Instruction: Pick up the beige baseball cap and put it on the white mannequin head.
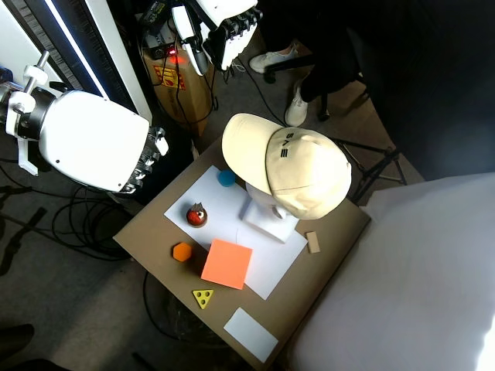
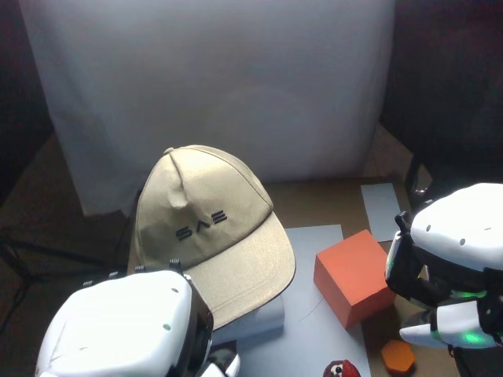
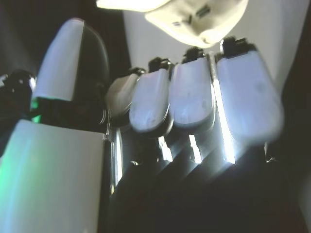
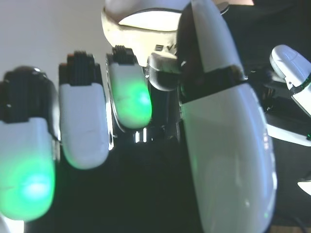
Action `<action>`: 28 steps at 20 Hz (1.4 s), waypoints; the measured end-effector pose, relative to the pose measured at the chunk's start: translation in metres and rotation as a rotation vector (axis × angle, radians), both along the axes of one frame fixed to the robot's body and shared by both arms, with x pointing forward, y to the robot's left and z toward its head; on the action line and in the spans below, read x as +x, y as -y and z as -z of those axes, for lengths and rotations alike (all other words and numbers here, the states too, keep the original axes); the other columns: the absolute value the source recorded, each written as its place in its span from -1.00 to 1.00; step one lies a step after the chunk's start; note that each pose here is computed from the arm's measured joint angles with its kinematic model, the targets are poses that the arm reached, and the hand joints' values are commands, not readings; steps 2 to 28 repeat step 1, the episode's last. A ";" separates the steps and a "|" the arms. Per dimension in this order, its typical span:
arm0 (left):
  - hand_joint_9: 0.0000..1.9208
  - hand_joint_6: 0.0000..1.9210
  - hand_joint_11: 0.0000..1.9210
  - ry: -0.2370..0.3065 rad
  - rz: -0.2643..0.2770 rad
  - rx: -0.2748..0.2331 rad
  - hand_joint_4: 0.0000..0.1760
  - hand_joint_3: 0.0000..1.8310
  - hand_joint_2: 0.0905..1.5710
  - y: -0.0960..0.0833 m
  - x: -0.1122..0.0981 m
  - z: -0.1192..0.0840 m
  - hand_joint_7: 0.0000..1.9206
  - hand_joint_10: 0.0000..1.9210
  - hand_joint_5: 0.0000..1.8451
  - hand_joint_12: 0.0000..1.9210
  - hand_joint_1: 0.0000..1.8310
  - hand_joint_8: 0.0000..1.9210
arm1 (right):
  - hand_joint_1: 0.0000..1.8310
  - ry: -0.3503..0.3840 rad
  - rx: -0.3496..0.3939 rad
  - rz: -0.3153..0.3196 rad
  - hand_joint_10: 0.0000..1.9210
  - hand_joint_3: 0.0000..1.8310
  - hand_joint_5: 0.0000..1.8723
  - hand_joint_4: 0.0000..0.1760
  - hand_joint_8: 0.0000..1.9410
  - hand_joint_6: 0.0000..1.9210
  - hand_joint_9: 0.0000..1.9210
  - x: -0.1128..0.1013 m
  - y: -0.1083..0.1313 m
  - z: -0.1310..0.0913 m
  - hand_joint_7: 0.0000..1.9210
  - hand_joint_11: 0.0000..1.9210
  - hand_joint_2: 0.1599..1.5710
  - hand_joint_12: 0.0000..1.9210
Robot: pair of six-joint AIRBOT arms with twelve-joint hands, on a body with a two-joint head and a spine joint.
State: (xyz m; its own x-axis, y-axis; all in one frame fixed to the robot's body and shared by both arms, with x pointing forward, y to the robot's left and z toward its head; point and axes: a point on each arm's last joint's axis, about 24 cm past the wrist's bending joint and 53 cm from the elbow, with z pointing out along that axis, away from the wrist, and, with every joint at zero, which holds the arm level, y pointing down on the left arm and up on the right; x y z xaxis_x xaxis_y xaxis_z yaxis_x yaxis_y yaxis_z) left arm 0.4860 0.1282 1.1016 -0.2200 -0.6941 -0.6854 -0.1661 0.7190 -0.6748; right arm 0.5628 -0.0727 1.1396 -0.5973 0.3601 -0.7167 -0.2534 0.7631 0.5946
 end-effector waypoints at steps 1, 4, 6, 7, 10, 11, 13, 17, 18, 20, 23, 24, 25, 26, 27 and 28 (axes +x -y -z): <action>0.58 1.00 0.69 0.010 0.000 -0.005 -1.00 -0.99 0.41 0.000 0.001 -0.003 0.54 1.00 0.43 1.00 0.07 1.00 | 0.02 0.000 0.001 0.000 1.00 -0.98 0.42 1.00 1.00 1.00 0.79 0.000 0.000 0.000 0.61 1.00 0.63 1.00; 0.58 1.00 0.69 0.010 0.000 -0.005 -1.00 -0.99 0.41 0.000 0.001 -0.003 0.54 1.00 0.43 1.00 0.07 1.00 | 0.02 0.000 0.001 0.000 1.00 -0.98 0.42 1.00 1.00 1.00 0.79 0.000 0.000 0.000 0.61 1.00 0.63 1.00; 0.58 1.00 0.69 0.010 0.000 -0.005 -1.00 -0.99 0.41 0.000 0.001 -0.003 0.54 1.00 0.43 1.00 0.07 1.00 | 0.02 0.000 0.001 0.000 1.00 -0.98 0.42 1.00 1.00 1.00 0.79 0.000 0.000 0.000 0.61 1.00 0.63 1.00; 0.58 1.00 0.69 0.010 0.000 -0.005 -1.00 -0.99 0.41 0.000 0.001 -0.003 0.54 1.00 0.43 1.00 0.07 1.00 | 0.02 0.000 0.001 0.000 1.00 -0.98 0.42 1.00 1.00 1.00 0.79 0.000 0.000 0.000 0.61 1.00 0.63 1.00; 0.58 1.00 0.69 0.010 0.000 -0.005 -1.00 -0.99 0.41 0.000 0.001 -0.003 0.54 1.00 0.43 1.00 0.07 1.00 | 0.02 0.000 0.001 0.000 1.00 -0.98 0.42 1.00 1.00 1.00 0.79 0.000 0.000 0.000 0.61 1.00 0.63 1.00; 0.58 1.00 0.69 0.010 0.000 -0.005 -1.00 -0.99 0.41 0.000 0.001 -0.003 0.54 1.00 0.43 1.00 0.07 1.00 | 0.02 0.000 0.001 0.000 1.00 -0.98 0.42 1.00 1.00 1.00 0.79 0.000 0.000 0.000 0.61 1.00 0.63 1.00; 0.58 1.00 0.69 0.010 0.000 -0.005 -1.00 -0.99 0.41 0.000 0.001 -0.003 0.54 1.00 0.43 1.00 0.07 1.00 | 0.02 0.000 0.001 0.000 1.00 -0.98 0.42 1.00 1.00 1.00 0.79 0.000 0.000 0.000 0.61 1.00 0.63 1.00; 0.58 1.00 0.69 0.010 0.000 -0.005 -1.00 -0.99 0.41 0.000 0.001 -0.003 0.54 1.00 0.43 1.00 0.07 1.00 | 0.02 0.000 0.001 0.000 1.00 -0.98 0.42 1.00 1.00 1.00 0.79 0.000 0.000 0.000 0.61 1.00 0.63 1.00; 0.58 1.00 0.69 0.010 0.000 -0.005 -1.00 -0.99 0.41 0.000 0.001 -0.003 0.54 1.00 0.43 1.00 0.07 1.00 | 0.02 0.000 0.001 0.000 1.00 -0.98 0.42 1.00 1.00 1.00 0.79 0.000 0.000 0.000 0.61 1.00 0.63 1.00; 0.58 1.00 0.69 0.010 0.000 -0.005 -1.00 -0.99 0.41 0.000 0.001 -0.003 0.54 1.00 0.43 1.00 0.07 1.00 | 0.02 0.000 0.001 0.000 1.00 -0.98 0.42 1.00 1.00 1.00 0.79 0.000 0.000 0.000 0.61 1.00 0.63 1.00; 0.58 1.00 0.69 0.010 0.000 -0.005 -1.00 -0.99 0.41 0.000 0.001 -0.003 0.54 1.00 0.43 1.00 0.07 1.00 | 0.02 0.000 0.001 0.000 1.00 -0.98 0.42 1.00 1.00 1.00 0.79 0.000 0.000 0.000 0.61 1.00 0.63 1.00; 0.58 1.00 0.69 0.010 0.000 -0.005 -1.00 -0.99 0.41 0.000 0.001 -0.003 0.54 1.00 0.43 1.00 0.07 1.00 | 0.02 0.000 0.001 0.000 1.00 -0.98 0.42 1.00 1.00 1.00 0.79 0.000 0.000 0.000 0.61 1.00 0.63 1.00; 0.58 1.00 0.69 0.010 0.000 -0.005 -1.00 -0.99 0.41 0.000 0.001 -0.003 0.54 1.00 0.43 1.00 0.07 1.00 | 0.02 0.000 0.001 0.000 1.00 -0.98 0.42 1.00 1.00 1.00 0.79 0.000 0.000 0.000 0.61 1.00 0.63 1.00; 0.58 1.00 0.69 0.010 0.000 -0.005 -1.00 -0.99 0.41 0.000 0.001 -0.003 0.54 1.00 0.43 1.00 0.07 1.00 | 0.02 0.000 0.001 0.000 1.00 -0.98 0.42 1.00 1.00 1.00 0.79 0.000 0.000 0.000 0.61 1.00 0.63 1.00; 0.58 1.00 0.69 0.010 0.000 -0.005 -1.00 -0.99 0.41 0.000 0.001 -0.003 0.54 1.00 0.43 1.00 0.07 1.00 | 0.02 0.000 0.001 0.000 1.00 -0.98 0.42 1.00 1.00 1.00 0.79 0.000 0.000 0.000 0.61 1.00 0.63 1.00; 0.58 1.00 0.69 0.010 0.000 -0.005 -1.00 -0.99 0.41 0.000 0.001 -0.003 0.54 1.00 0.43 1.00 0.07 1.00 | 0.02 0.000 0.001 0.000 1.00 -0.98 0.42 1.00 1.00 1.00 0.79 0.000 0.000 0.000 0.61 1.00 0.63 1.00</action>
